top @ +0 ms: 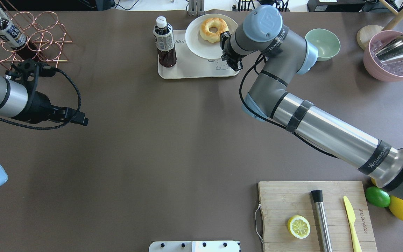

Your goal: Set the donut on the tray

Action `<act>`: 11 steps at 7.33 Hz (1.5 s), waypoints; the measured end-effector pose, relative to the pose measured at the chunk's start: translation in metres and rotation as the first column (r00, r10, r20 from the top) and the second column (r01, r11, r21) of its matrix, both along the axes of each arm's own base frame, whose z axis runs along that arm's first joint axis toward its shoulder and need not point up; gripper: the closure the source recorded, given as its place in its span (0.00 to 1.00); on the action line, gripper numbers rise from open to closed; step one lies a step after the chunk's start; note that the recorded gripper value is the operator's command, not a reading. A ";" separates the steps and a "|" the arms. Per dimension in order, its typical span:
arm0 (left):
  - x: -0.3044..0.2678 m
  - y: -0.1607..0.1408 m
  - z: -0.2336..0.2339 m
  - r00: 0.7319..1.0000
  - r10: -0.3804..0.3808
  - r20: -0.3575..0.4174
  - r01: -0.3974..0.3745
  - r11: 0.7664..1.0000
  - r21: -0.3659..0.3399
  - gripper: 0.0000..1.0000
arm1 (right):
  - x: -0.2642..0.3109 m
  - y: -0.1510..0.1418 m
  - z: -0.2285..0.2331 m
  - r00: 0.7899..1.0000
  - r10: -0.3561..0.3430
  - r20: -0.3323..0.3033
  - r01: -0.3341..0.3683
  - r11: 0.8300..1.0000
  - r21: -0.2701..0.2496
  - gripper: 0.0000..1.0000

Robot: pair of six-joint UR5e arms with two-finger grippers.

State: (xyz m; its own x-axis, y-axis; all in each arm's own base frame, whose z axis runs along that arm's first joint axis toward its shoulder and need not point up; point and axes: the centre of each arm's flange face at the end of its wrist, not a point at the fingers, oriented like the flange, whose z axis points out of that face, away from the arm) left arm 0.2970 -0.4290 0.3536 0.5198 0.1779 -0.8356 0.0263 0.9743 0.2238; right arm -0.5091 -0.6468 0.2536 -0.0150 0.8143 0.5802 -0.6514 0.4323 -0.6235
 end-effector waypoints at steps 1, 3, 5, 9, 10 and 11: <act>-0.001 0.001 0.002 1.000 -0.001 0.002 0.001 1.000 0.000 0.02 | -0.018 -0.007 0.000 1.000 0.003 -0.023 -0.004 1.000 -0.009 1.00; -0.002 0.001 0.004 1.000 -0.004 0.004 0.004 1.000 0.001 0.02 | -0.049 0.000 0.013 1.000 -0.001 -0.030 0.001 1.000 0.011 0.08; -0.002 0.001 0.004 1.000 -0.005 0.004 0.005 1.000 0.002 0.02 | -0.055 0.009 0.014 0.999 -0.032 -0.035 0.034 0.998 0.061 0.00; -0.002 0.002 0.006 1.000 -0.002 -0.003 0.002 1.000 -0.001 0.02 | -0.021 0.039 0.018 0.989 -0.128 -0.077 0.142 0.966 0.216 0.00; -0.004 0.004 0.011 1.000 0.000 0.004 0.000 1.000 -0.008 0.02 | 0.009 0.041 0.018 0.983 -0.161 -0.086 0.176 0.961 0.212 0.00; -0.009 0.007 0.020 1.000 0.001 0.014 0.000 1.000 -0.015 0.02 | 0.046 0.046 0.020 0.971 -0.214 -0.110 0.233 0.949 0.214 0.00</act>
State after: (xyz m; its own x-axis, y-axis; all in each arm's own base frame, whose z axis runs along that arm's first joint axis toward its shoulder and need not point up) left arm 0.2883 -0.4224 0.3732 0.5315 0.1653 -0.8307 0.0227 0.9776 0.2091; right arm -0.4629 -0.6013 0.2734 0.2095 0.6405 0.7388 -0.5681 0.6947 -0.4412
